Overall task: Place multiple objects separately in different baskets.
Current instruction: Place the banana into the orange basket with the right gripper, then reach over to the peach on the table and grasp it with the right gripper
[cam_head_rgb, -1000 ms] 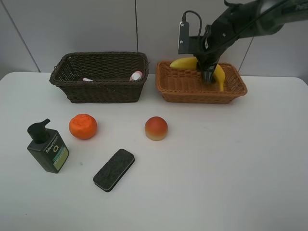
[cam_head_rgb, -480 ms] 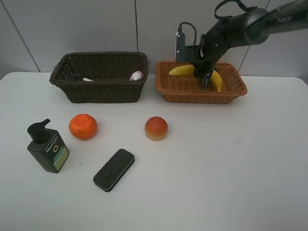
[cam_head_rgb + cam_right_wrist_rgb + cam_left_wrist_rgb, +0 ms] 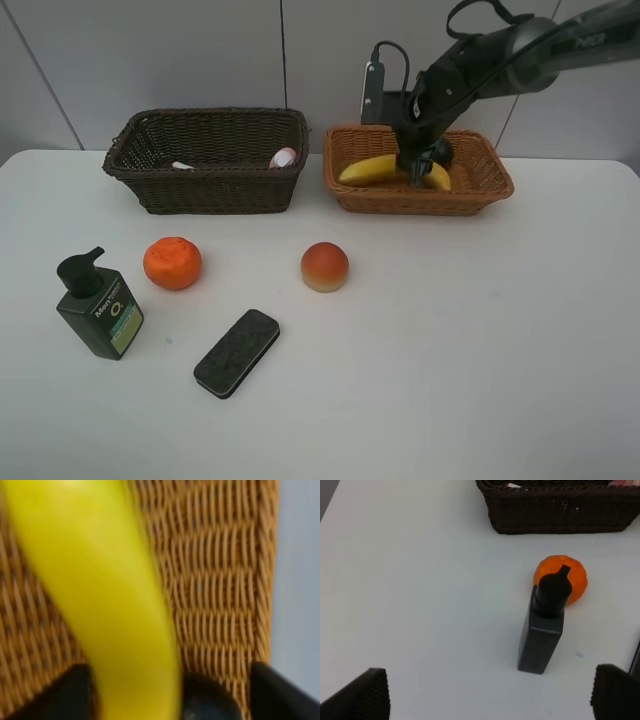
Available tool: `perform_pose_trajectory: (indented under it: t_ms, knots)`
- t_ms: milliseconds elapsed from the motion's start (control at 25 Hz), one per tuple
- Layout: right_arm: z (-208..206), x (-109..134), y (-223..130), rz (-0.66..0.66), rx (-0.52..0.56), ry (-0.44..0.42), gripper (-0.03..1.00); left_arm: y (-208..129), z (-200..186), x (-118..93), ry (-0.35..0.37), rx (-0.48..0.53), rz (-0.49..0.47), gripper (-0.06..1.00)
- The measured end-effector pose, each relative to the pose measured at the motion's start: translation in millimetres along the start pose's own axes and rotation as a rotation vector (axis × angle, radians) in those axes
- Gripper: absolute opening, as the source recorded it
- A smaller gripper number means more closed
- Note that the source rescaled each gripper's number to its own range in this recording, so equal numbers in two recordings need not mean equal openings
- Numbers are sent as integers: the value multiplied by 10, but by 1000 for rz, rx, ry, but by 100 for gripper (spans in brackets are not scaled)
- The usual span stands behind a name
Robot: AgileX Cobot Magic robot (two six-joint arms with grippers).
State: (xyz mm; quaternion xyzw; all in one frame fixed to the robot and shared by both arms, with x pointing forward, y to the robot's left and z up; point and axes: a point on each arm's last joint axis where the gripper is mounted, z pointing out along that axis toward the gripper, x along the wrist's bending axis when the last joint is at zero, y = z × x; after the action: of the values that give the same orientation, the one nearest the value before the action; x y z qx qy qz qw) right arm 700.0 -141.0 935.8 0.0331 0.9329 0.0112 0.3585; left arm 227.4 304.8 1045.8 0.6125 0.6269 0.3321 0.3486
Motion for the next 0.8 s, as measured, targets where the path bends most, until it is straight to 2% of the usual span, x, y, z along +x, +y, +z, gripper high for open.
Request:
perform_pose_trajectory:
  t_ms: [80,160,520,640,800]
  knots:
    - [0,-4,5,2,-6,-4,96,0,0,0,0,0,0,99]
    - [0,-2,5,4,-6,-2,98,0,0,0,0,0,0,99]
    - [-83,-56,-4,16,-2,-11,98,0,0,0,0,0,0,99]
    - [-301,-208,-5,35,-22,-57,98,0,0,0,0,0,0,99]
    - [-867,-496,-37,133,-67,-125,98,0,0,0,0,0,0,99]
